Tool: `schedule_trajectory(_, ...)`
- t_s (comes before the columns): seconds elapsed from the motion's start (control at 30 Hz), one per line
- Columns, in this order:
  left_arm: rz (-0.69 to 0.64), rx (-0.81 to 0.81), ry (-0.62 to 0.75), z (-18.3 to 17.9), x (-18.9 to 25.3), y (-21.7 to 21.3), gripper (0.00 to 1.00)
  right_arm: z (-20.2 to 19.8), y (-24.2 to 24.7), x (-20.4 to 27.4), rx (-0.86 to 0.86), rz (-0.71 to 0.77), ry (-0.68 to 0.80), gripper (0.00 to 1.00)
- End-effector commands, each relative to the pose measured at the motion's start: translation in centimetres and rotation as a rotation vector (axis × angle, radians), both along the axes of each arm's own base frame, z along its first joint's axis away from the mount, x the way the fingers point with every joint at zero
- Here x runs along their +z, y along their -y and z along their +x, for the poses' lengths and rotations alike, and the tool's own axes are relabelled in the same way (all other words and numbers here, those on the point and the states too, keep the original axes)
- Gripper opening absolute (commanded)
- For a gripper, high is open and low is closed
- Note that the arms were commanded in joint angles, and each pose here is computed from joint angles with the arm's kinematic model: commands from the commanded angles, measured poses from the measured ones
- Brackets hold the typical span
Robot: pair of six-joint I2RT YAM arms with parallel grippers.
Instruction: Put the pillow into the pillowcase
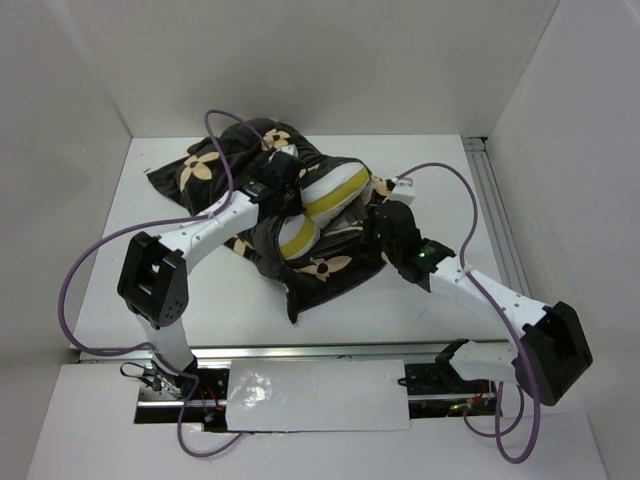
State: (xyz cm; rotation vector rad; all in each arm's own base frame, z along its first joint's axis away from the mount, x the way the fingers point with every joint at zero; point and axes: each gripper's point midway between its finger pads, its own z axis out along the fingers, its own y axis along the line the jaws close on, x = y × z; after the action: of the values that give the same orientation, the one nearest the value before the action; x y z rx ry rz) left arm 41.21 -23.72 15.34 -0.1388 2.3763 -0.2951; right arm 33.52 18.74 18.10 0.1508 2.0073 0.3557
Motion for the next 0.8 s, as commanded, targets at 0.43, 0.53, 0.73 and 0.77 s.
schedule_trajectory(0.43, 0.18, 0.349, -0.07, 0.8, -3.4, -12.1, 0.0, -6.4, 12.2, -7.0, -0.3, -0.148, -0.244, 0.0)
schedule_trajectory(0.53, 0.176, 0.373, -0.051, 1.3, -2.4, -12.9, 0.0, -6.6, 12.4, -7.6, -0.316, -0.114, -0.241, 0.0)
schedule_trajectory(0.73, 0.177, 0.382, 0.013, 1.8, 0.4, -13.8, 0.0, -6.2, 12.9, -7.3, -0.325, -0.118, -0.224, 0.0)
schedule_trajectory(0.77, 0.16, 0.359, 0.041, 2.3, 0.8, -13.4, 0.0, -6.2, 12.9, -7.3, -0.325, -0.118, -0.224, 0.0)
